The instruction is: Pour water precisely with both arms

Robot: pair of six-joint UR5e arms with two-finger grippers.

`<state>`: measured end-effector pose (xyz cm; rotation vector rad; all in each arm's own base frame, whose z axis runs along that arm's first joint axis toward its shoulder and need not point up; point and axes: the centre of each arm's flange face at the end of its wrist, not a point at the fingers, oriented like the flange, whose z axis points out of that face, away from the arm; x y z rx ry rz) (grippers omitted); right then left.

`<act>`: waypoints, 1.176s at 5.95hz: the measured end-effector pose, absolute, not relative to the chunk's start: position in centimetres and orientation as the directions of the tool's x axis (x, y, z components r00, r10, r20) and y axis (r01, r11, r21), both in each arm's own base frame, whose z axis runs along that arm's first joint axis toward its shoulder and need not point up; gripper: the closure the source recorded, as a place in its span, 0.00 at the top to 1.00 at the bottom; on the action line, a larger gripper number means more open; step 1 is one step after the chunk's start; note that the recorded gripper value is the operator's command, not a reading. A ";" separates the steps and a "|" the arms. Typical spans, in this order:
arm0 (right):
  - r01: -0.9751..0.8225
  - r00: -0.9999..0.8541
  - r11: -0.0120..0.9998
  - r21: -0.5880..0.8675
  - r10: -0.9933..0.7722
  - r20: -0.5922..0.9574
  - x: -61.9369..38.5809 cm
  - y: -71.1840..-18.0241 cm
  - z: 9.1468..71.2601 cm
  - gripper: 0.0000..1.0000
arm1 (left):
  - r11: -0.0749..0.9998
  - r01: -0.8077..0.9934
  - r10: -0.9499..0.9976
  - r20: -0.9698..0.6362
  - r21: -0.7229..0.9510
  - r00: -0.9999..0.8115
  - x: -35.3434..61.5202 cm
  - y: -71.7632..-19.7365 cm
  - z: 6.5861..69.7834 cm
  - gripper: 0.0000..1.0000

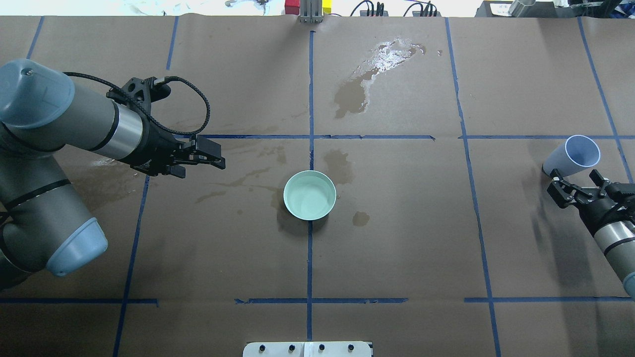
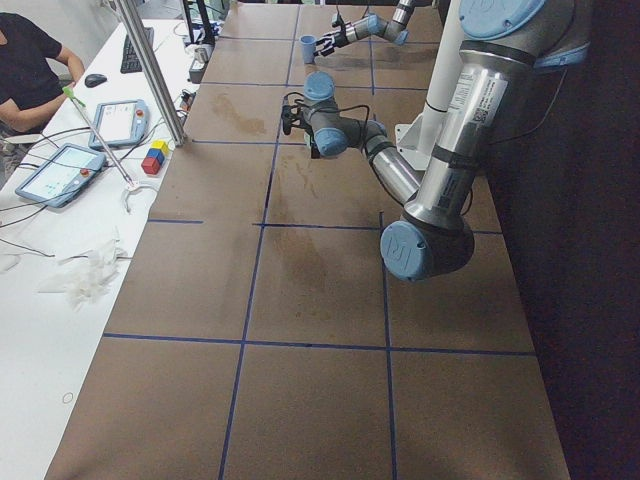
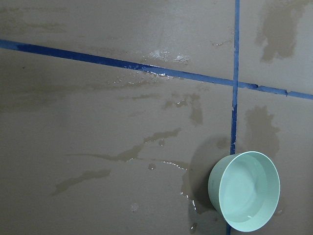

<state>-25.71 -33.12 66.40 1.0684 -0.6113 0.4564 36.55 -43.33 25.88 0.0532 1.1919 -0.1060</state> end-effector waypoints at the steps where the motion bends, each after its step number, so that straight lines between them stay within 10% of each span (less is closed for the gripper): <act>1: -0.624 0.747 0.410 0.665 0.062 0.662 -25.5 -33.5 66.4 0.99 | 0.994 0.112 -0.054 -0.930 -0.014 0.365 36.4 -43.3 25.8 1.00; 7: -0.649 0.736 0.373 0.664 0.086 0.671 -26.4 -36.2 65.6 0.99 | 0.993 0.113 -0.064 -0.925 -0.023 0.376 35.5 -42.6 24.6 1.00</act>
